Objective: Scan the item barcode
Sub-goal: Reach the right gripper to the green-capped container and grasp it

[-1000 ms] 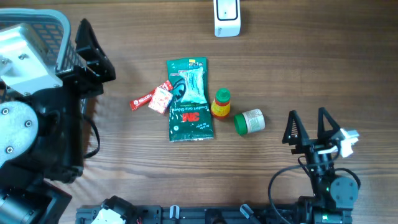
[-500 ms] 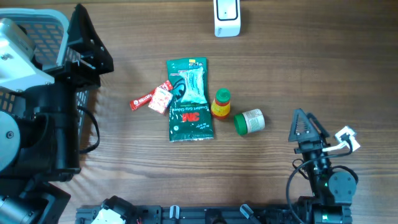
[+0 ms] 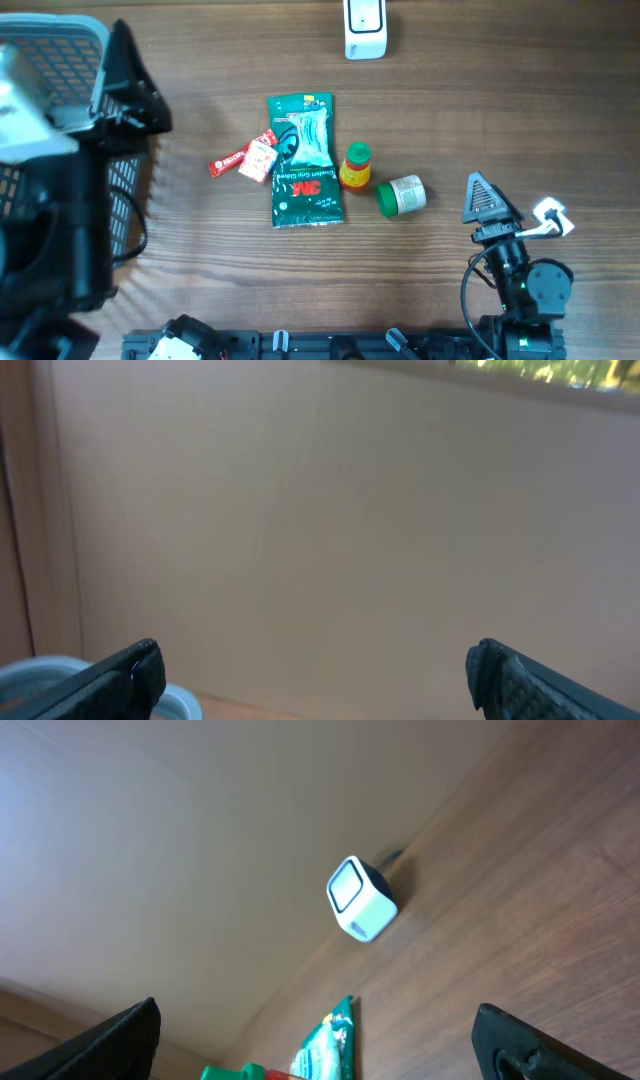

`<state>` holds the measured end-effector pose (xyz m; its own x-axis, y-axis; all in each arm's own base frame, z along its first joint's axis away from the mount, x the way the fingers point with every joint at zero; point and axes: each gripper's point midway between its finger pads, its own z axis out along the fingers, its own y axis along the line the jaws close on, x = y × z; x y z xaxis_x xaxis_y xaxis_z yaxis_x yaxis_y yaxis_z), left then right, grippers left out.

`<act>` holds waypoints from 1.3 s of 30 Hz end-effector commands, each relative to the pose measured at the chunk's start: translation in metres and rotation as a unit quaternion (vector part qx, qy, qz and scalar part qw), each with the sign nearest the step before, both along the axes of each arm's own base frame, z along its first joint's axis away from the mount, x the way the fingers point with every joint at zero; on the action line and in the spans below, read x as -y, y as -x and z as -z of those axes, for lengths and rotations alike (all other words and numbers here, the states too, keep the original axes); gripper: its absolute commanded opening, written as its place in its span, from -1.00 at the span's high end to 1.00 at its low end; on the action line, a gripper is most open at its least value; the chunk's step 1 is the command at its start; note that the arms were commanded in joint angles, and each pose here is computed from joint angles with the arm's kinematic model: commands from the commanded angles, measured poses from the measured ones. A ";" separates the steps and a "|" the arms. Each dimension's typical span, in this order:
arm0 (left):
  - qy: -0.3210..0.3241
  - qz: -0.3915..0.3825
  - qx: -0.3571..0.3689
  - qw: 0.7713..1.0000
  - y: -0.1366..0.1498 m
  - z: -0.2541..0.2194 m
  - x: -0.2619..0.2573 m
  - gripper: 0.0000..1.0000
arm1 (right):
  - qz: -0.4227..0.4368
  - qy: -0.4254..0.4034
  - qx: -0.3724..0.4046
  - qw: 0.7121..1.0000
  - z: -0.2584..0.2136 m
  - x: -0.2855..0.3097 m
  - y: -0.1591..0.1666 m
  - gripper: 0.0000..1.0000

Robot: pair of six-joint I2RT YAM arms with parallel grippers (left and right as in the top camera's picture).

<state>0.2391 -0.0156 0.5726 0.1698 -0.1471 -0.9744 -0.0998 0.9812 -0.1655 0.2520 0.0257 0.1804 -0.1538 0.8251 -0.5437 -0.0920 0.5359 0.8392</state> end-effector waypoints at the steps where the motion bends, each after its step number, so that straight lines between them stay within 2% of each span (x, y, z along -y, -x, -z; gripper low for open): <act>1: -0.058 -0.012 0.021 0.998 0.016 -0.014 -0.009 -1.00 | -0.012 0.035 0.008 0.999 -0.036 -0.003 -0.007 -0.99; 4: -0.078 -0.017 0.018 0.997 0.025 -0.013 -0.013 -1.00 | -0.042 0.062 -0.021 0.997 -0.043 -0.012 -0.020 -0.99; 9: -0.056 -0.016 0.042 0.997 0.049 -0.020 -0.026 -1.00 | -0.108 0.087 -0.108 0.984 -0.037 -0.028 -0.048 -0.99; 13: -0.048 -0.015 0.058 0.997 0.067 -0.024 -0.034 -1.00 | -0.143 0.126 -0.196 0.962 -0.026 -0.034 -0.070 -0.99; 17: -0.051 0.015 0.075 0.996 0.079 -0.025 -0.030 -1.00 | -0.119 0.146 -0.309 0.932 -0.010 -0.026 -0.082 -0.99; 23: -0.056 0.050 0.093 0.993 0.093 -0.025 -0.023 -1.00 | -0.098 0.072 -0.421 0.899 -0.004 -0.037 -0.074 -1.00; 28: -0.055 0.036 0.099 0.993 0.099 -0.026 -0.030 -1.00 | -0.094 -0.027 -0.452 0.886 -0.004 -0.060 -0.067 -1.00; 31: -0.056 0.031 0.097 0.993 0.099 -0.025 -0.032 -1.00 | -0.092 -0.055 -0.463 0.880 0.002 -0.070 -0.067 -1.00; 32: -0.058 0.031 0.097 0.993 0.099 -0.025 -0.031 -1.00 | -0.075 -0.066 -0.480 0.872 0.010 -0.071 -0.066 -0.97; 35: -0.057 0.031 0.097 0.993 0.099 -0.025 -0.031 -1.00 | -0.025 -0.133 -0.555 0.821 0.039 -0.083 -0.054 -0.91; 39: -0.058 0.034 0.098 0.993 0.099 -0.025 -0.030 -1.00 | -0.006 -0.149 -0.612 0.777 0.073 -0.106 -0.048 -0.91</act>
<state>0.1423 0.0168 0.5985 0.3476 -0.0682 -0.9352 -0.0216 0.9965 -0.0807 0.3044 0.1167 0.1352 -0.5557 0.8219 0.1255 0.7478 0.4281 0.5074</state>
